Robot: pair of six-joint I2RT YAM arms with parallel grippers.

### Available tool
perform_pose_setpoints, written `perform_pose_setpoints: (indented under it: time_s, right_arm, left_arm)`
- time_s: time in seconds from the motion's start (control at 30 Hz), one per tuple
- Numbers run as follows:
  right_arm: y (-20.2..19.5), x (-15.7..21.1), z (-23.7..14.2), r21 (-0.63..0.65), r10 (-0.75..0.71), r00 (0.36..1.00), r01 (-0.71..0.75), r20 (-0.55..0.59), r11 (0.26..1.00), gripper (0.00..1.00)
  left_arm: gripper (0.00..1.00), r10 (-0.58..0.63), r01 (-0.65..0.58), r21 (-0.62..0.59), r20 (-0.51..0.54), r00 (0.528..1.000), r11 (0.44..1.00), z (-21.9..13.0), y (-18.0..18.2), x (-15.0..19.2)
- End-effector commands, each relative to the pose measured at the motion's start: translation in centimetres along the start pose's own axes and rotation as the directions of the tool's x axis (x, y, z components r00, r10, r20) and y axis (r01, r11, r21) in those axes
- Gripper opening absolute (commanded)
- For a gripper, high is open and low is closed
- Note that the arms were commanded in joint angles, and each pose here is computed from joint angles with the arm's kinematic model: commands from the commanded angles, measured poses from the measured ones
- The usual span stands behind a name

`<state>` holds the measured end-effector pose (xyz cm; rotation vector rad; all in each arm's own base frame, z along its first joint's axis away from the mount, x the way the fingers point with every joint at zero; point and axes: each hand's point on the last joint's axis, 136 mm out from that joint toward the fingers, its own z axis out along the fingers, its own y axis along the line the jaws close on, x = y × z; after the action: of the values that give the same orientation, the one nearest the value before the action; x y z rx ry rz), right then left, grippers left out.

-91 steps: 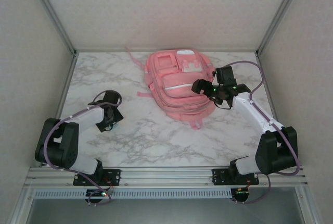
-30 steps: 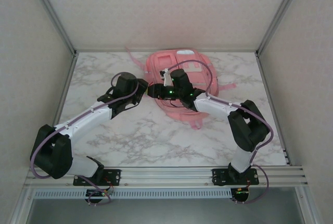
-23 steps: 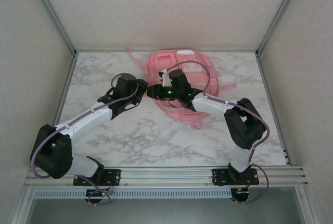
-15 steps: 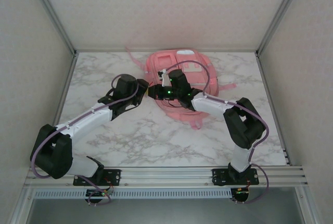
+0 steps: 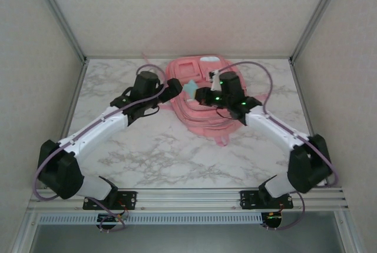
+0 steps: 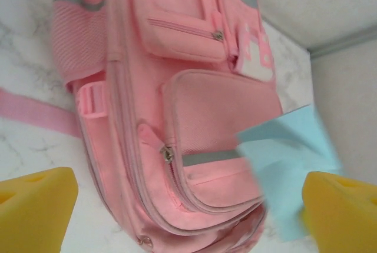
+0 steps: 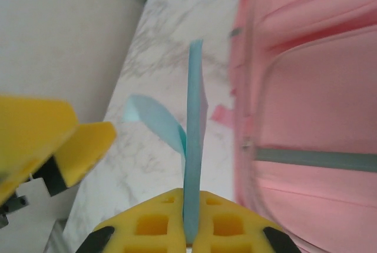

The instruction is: Pack the student bag

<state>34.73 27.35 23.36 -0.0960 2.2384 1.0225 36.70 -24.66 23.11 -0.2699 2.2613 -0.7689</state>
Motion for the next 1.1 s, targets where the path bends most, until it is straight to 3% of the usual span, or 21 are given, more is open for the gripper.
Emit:
perform_pose_setpoints:
  time_s: [0.0,0.2,0.33,0.47,0.57,0.83,0.9,0.97,1.07]
  right_arm:
    - [-6.9,0.6,-4.4,0.304,0.071,0.997,-0.071,0.012,0.950,0.00]
    - [-12.1,-0.2,-11.6,0.503,0.091,0.983,-0.162,0.162,0.849,0.00]
    - [-14.4,0.3,-15.5,0.605,0.074,0.970,-0.202,0.230,0.770,0.00]
    - [-15.9,1.4,-17.2,0.634,0.097,0.961,-0.245,0.259,0.733,0.00]
    - [-16.5,2.0,-17.2,0.632,0.118,0.958,-0.263,0.262,0.729,0.00]
    - [-16.0,2.4,-15.9,0.579,0.154,0.959,-0.268,0.238,0.770,0.00]
    - [-15.9,2.6,-15.7,0.569,0.164,0.958,-0.271,0.234,0.776,0.00]
    - [-15.9,3.0,-15.5,0.555,0.182,0.956,-0.282,0.230,0.782,0.00]
    - [-15.9,3.8,-14.7,0.523,0.224,0.949,-0.311,0.224,0.794,0.00]
  left_arm:
    - [0.95,0.353,-0.362,-0.040,-0.145,0.924,0.931,1.5,-0.5,3.0]
    - [0.87,0.630,-0.648,-0.006,-0.228,0.742,0.762,4.1,-3.1,5.2]
    - [0.88,0.773,-0.796,0.020,-0.253,0.582,0.605,5.3,-4.8,6.5]
    - [0.90,0.867,-0.894,0.074,-0.292,0.403,0.441,6.5,-5.9,8.9]
    - [0.91,0.893,-0.921,0.119,-0.320,0.318,0.371,7.4,-6.1,10.8]
    - [0.91,0.907,-0.953,0.078,-0.336,0.252,0.293,10.2,-5.7,10.9]
    - [0.88,0.909,-0.960,0.040,-0.336,0.248,0.277,11.1,-5.5,10.3]
    - [0.61,0.907,-0.963,-0.002,-0.334,0.256,0.271,11.8,-5.4,9.4]
    - [0.40,0.909,-0.961,-0.047,-0.314,0.275,0.274,12.4,-5.7,8.3]
